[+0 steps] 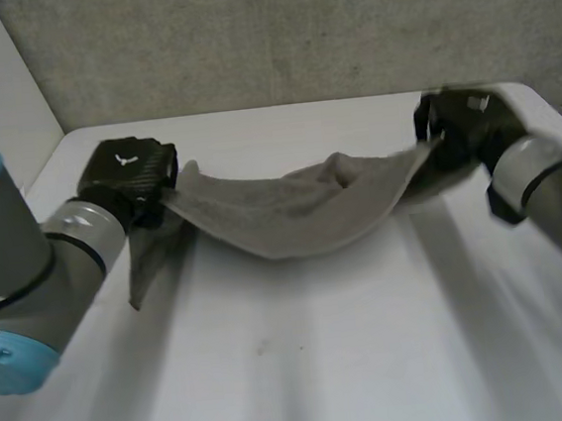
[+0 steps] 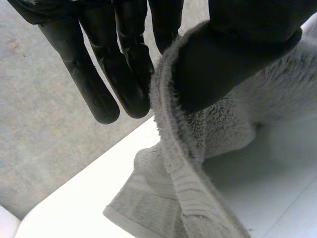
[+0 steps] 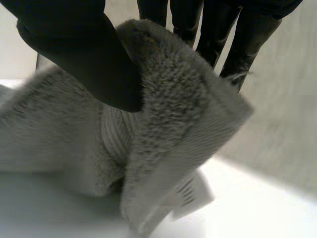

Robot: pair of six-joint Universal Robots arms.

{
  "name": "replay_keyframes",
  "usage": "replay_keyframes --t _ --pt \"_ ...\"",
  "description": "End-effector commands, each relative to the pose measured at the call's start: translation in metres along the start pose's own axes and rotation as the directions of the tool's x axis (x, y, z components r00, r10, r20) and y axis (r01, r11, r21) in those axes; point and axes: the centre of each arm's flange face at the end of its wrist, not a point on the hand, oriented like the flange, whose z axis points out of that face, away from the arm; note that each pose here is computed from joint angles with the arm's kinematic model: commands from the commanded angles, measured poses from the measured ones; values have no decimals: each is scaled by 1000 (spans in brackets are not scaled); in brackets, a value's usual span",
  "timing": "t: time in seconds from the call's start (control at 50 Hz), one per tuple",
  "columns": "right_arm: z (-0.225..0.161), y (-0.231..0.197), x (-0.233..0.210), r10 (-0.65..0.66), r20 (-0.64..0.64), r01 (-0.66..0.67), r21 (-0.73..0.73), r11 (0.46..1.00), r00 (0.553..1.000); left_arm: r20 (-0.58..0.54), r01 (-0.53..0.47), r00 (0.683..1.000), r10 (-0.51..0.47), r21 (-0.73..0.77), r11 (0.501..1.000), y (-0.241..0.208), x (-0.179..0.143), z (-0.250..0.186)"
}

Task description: Fold the towel.

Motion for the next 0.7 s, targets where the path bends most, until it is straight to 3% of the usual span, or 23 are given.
replay_keyframes --t 0.02,0.06,0.08,0.12,0.18,0.22,0.24,0.28,0.3,0.34,0.38,0.46,0.5,0.52,0.54,0.56,0.6,0.62,0.64,0.66,0.68,0.7 --pt "-28 -45 -6 -424 33 424 19 905 905 -34 -69 997 65 -154 986 -8 -20 -13" --pt "-34 -43 -8 -534 71 538 -52 841 842 -81 -126 991 108 -264 956 3 -27 -17" --pt "-34 -43 -8 -535 71 538 -53 841 842 -81 -126 991 109 -264 956 3 -27 -17" --pt "-34 -24 -8 -576 151 595 -155 789 803 -119 -156 985 123 -326 933 14 -27 -17" --pt "-33 -8 -9 -575 211 612 -220 760 790 -189 -200 973 132 -411 889 35 -23 -15" --pt "-37 17 -11 -556 329 644 -317 697 763 -238 -221 964 119 -466 857 55 -16 -14" --pt "-37 17 -11 -555 330 644 -317 696 763 -238 -221 964 119 -466 857 55 -16 -14" --pt "-39 38 -15 -533 427 679 -374 631 731 -256 -226 961 108 -494 840 66 -13 -13" --pt "-39 38 -15 -533 427 679 -375 631 730 -271 -231 958 99 -518 823 76 -10 -11" --pt "-34 58 -22 -528 489 716 -394 577 695 -284 -241 954 95 -539 807 85 -8 -8" --pt "-28 64 -23 -538 496 728 -397 558 682 -309 -288 942 132 -543 789 99 -7 5" --pt "-8 66 -20 -579 458 738 -400 544 674 -306 -356 925 227 -484 799 99 -12 26" --pt "24 53 -19 -655 358 746 -335 576 666 -272 -376 921 278 -438 817 93 -18 40" --pt "25 53 -19 -655 357 746 -334 576 666 -211 -386 921 328 -371 844 82 -26 56" --pt "46 33 -17 -706 247 747 -262 611 664 -123 -392 920 372 -274 878 64 -35 74" --pt "47 32 -17 -706 246 747 -261 611 664 -122 -392 920 373 -273 878 63 -35 74" --pt "84 -34 -5 -729 -104 728 -61 683 676 134 -417 900 415 -13 909 10 -60 107" --pt "85 -34 -5 -729 -106 728 -60 683 676 135 -417 900 415 -12 909 10 -61 107" --pt "94 -78 2 -651 -309 702 86 707 693 266 -435 883 387 154 887 -22 -68 117" --pt "93 -118 7 -528 -461 674 244 697 713 372 -446 869 328 298 844 -49 -76 120" --pt "93 -119 7 -526 -462 673 246 697 714 373 -446 868 327 299 843 -50 -76 120" --pt "87 -142 11 -442 -535 662 339 668 720 464 -458 852 244 432 777 -80 -87 116"
